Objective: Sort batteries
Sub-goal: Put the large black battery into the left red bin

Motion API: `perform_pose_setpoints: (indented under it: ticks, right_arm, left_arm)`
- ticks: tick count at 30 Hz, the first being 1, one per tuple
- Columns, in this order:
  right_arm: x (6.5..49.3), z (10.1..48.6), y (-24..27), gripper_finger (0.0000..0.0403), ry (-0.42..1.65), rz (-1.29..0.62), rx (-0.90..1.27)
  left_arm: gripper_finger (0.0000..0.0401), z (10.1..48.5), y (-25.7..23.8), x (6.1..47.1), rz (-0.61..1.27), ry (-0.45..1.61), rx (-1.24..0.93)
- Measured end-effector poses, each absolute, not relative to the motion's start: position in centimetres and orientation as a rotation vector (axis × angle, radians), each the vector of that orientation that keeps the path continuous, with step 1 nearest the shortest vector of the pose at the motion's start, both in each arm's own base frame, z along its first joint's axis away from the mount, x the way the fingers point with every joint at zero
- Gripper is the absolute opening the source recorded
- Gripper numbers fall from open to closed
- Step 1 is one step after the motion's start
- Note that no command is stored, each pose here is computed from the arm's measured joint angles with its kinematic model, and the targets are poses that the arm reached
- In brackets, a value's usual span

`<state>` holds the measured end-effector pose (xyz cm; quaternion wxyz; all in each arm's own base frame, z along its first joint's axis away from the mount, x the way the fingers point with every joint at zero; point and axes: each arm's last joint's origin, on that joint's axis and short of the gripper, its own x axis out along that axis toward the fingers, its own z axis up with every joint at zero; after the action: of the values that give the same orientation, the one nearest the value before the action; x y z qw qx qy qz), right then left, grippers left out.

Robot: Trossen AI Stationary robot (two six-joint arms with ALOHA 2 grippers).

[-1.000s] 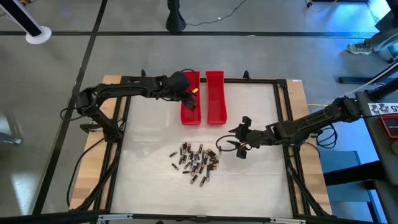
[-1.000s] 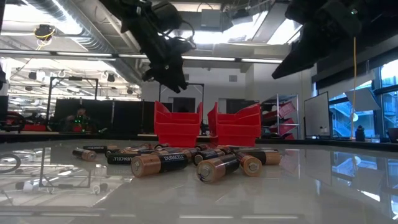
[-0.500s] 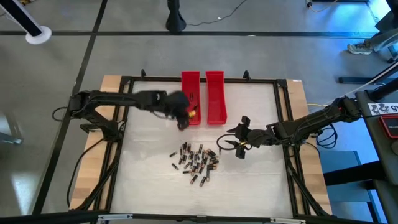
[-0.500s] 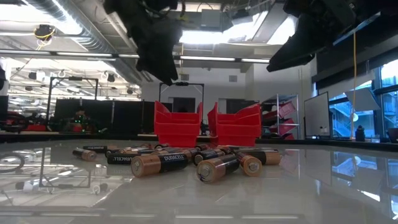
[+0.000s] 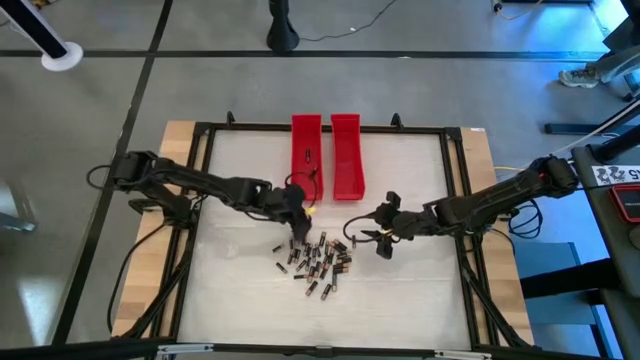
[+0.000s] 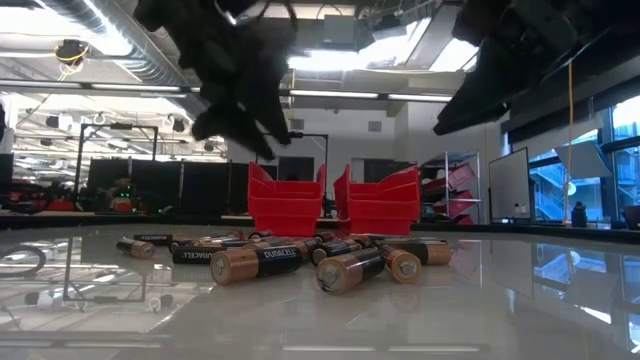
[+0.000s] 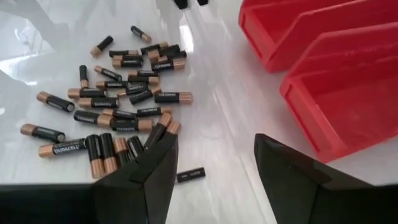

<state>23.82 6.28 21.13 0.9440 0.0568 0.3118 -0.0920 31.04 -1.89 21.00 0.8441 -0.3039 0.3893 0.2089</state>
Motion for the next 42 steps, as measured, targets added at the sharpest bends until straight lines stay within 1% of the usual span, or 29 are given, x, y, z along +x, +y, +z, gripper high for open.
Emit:
perform_pose_setpoints:
  ticks: [4, 7, 11, 15, 17, 22, 27, 30, 33, 37, 40, 42]
  right_arm:
    - [24.1, 20.5, 6.4, 0.0214, 0.66, -0.191, 0.099]
    - [24.3, 20.1, 6.4, 0.0214, 0.675, -0.195, 0.091]
    - [24.3, 20.1, 6.4, 0.0214, 0.674, -0.198, 0.088]
    - [24.4, 20.2, 6.4, 0.0214, 0.662, -0.195, 0.091]
    - [24.4, 20.2, 6.4, 0.0214, 0.66, -0.191, 0.083]
    - [24.4, 20.2, 6.4, 0.0214, 0.658, -0.196, 0.074]
    - [24.4, 20.2, 6.4, 0.0214, 0.658, -0.196, 0.073]
    - [24.4, 20.2, 6.4, 0.0214, 0.658, -0.196, 0.074]
    - [24.4, 20.2, 6.4, 0.0214, 0.658, -0.194, 0.074]
    - [24.4, 20.2, 6.4, 0.0214, 0.658, -0.187, 0.069]
    - [24.4, 20.2, 6.4, 0.0214, 0.657, -0.183, 0.061]
    - [24.4, 20.2, 6.5, 0.0214, 0.658, -0.182, 0.061]
  left_arm:
    - [0.0139, 19.8, -2.3, 31.0, 0.48, 0.878, -0.675]
    - [0.0131, 19.2, -2.4, 31.1, 0.462, 0.916, -0.686]
    - [0.013, 19.1, -2.7, 31.1, 0.403, 0.949, -0.697]
    - [0.013, 18.7, -3.1, 30.7, 0.43, 1.007, -0.708]
    - [0.013, 18.7, -3.3, 30.7, 0.438, 1.001, -0.724]
    - [0.013, 20.6, -4.0, 31.5, 0.414, 0.981, -0.713]
    - [0.013, 22.8, -3.9, 31.5, 0.49, 1.013, -0.625]
    - [0.013, 23.0, -3.9, 31.5, 0.507, 1.018, -0.62]
    - [0.013, 22.0, -4.1, 32.3, 0.519, 1.059, -0.617]
    - [0.013, 19.7, -4.7, 34.8, 0.454, 1.188, -0.588]
    - [0.013, 19.3, -4.8, 35.5, 0.488, 1.281, -0.516]
    - [0.013, 19.1, -4.7, 35.7, 0.518, 1.282, -0.491]
